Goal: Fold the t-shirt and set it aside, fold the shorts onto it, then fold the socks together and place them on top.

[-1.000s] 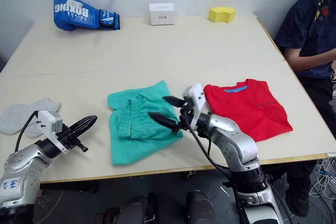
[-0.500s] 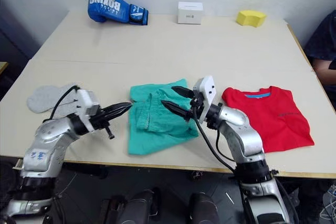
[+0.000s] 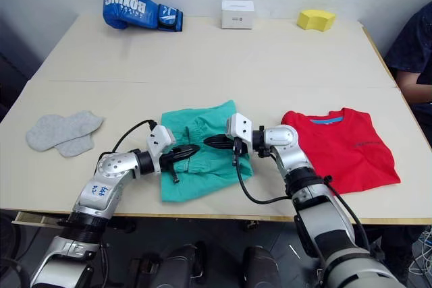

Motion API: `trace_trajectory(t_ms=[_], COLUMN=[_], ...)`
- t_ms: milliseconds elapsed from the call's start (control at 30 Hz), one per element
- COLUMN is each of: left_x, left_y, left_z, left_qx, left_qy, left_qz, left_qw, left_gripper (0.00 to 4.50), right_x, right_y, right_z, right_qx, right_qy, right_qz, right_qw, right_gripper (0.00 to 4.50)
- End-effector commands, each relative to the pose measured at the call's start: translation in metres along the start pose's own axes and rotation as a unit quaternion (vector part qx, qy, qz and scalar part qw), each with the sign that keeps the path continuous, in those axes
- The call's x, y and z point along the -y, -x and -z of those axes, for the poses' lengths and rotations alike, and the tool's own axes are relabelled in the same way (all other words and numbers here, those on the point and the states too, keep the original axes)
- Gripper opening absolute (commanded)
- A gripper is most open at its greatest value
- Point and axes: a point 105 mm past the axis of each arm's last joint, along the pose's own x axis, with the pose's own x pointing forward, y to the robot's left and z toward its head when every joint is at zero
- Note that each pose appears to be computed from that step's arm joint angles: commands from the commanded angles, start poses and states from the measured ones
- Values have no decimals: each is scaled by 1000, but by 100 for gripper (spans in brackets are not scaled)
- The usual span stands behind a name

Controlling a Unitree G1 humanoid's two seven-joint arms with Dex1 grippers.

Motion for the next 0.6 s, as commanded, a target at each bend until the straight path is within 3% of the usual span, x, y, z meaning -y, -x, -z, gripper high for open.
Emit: trace_trajectory(t_ms=[33, 267, 367, 500, 600], left_x=[3, 7, 3, 3, 3], left_y=[8, 13, 14, 11, 14], left_z=[30, 36, 40, 15, -22], left_qx=[-72, -83, -91, -32, 45], left_qy=[-21, -17, -8, -4, -3], left_qz=[-11, -4, -16, 1, 30], left_qw=[997, 996, 996, 999, 999], left_gripper=[0, 0, 0, 0, 0], right_x=[17, 64, 79, 77, 55], right_y=[5, 23, 34, 44, 45], right_z=[8, 15, 7, -6, -10], right_qx=[-26, -57, -29, 28, 61], right_qy=[-10, -38, -54, -66, -57], right_qz=[44, 228, 276, 251, 172], right_qw=[999, 971, 959, 965, 981], right_gripper=[5, 5, 5, 5, 5])
